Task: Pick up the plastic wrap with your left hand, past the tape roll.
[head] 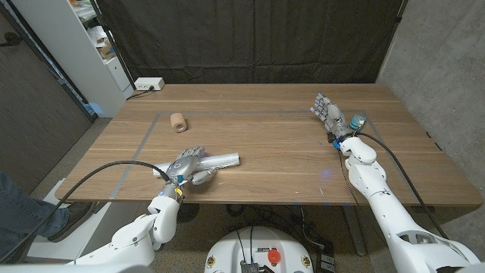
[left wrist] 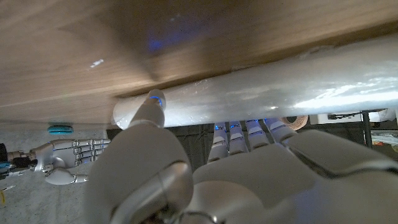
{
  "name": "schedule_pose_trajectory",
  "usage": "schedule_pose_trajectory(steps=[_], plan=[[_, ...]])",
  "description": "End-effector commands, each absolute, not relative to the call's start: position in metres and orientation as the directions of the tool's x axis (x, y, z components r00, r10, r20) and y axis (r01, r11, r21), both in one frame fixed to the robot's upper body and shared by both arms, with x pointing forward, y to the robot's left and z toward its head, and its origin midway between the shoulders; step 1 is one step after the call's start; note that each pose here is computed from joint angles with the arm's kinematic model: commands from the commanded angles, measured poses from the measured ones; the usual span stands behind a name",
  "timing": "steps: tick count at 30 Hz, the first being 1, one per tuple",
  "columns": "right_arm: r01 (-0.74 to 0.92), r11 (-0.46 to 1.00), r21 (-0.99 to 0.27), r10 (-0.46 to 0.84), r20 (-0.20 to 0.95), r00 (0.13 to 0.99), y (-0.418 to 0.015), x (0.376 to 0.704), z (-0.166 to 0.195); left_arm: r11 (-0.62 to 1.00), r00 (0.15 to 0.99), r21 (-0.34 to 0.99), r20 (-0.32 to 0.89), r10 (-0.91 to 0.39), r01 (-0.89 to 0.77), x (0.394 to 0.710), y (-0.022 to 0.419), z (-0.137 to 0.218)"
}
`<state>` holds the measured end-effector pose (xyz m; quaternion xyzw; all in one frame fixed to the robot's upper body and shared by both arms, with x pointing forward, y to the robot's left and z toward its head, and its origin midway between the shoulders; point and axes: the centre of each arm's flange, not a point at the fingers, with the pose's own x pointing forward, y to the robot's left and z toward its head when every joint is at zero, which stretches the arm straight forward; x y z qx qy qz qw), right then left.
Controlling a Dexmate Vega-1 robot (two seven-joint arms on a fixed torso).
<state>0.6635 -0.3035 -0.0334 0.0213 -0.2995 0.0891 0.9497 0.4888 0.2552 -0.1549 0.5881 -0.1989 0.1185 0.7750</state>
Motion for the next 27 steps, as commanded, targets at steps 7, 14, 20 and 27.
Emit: schedule_pose_trajectory(steps=[7,14,20,27], plan=[[-0.184,0.983,-0.009,0.156,0.570,0.807,-0.3022,0.6687,-0.0348,0.277,0.908,0.878,0.417,-0.038,-0.392,0.4960,0.2513,-0.1597],[-0.185,0.983,-0.007,0.156,0.568,0.808,-0.3022,0.6702,-0.0357,0.280,0.906,0.874,0.421,-0.027,-0.398,0.4977,0.2502,-0.1596],[-0.186,0.983,-0.005,0.156,0.566,0.810,-0.3026,0.6720,-0.0361,0.282,0.899,0.864,0.438,-0.011,-0.418,0.4991,0.2473,-0.1606],[-0.189,0.982,-0.002,0.157,0.562,0.812,-0.3037,0.6744,-0.0371,0.316,0.877,0.830,0.480,0.019,-0.461,0.4981,0.2464,-0.1594]])
